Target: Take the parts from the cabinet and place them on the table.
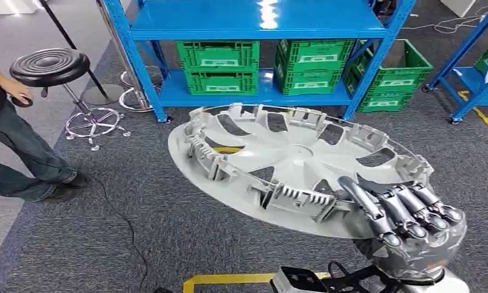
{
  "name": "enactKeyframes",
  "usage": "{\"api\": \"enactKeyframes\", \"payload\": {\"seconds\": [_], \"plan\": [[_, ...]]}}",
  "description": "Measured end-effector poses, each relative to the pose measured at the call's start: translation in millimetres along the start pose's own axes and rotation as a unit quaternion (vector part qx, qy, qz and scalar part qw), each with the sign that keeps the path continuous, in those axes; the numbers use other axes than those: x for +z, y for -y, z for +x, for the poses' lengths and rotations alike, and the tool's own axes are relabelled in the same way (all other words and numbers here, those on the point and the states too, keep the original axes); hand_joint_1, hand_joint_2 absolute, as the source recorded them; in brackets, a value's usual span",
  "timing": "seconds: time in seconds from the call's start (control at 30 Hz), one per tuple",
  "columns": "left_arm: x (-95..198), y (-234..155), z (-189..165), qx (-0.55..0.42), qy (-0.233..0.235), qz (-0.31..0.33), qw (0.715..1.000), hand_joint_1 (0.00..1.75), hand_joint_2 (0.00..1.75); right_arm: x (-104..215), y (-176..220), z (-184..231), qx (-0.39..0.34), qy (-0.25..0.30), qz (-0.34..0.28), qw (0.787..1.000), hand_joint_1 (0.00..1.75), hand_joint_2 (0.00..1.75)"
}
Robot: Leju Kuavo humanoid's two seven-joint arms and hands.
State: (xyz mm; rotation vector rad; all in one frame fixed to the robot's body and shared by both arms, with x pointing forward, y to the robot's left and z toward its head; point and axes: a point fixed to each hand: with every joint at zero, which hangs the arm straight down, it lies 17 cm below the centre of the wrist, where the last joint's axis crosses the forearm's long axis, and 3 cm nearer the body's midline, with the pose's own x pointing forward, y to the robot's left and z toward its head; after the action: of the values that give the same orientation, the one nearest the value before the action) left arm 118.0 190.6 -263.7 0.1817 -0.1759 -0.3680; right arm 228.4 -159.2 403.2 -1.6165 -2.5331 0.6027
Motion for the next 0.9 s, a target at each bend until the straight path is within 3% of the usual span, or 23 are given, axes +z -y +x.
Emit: {"api": "enactKeyframes", "payload": {"seconds": [0.5,0.9], "plan": [[0,0,1,0.001,0.001,0.001,1.0,0.0,1.75,0,-3,-1,-0.002,-0.005,0.002,1.0,1.75,1.75],[-1,-3,-4,0.004,-0.004,0.005,1.0,0.0,1.75,1,-9,-1,-0.028,-0.04,0.005,0.999,1.75,1.75]]}}
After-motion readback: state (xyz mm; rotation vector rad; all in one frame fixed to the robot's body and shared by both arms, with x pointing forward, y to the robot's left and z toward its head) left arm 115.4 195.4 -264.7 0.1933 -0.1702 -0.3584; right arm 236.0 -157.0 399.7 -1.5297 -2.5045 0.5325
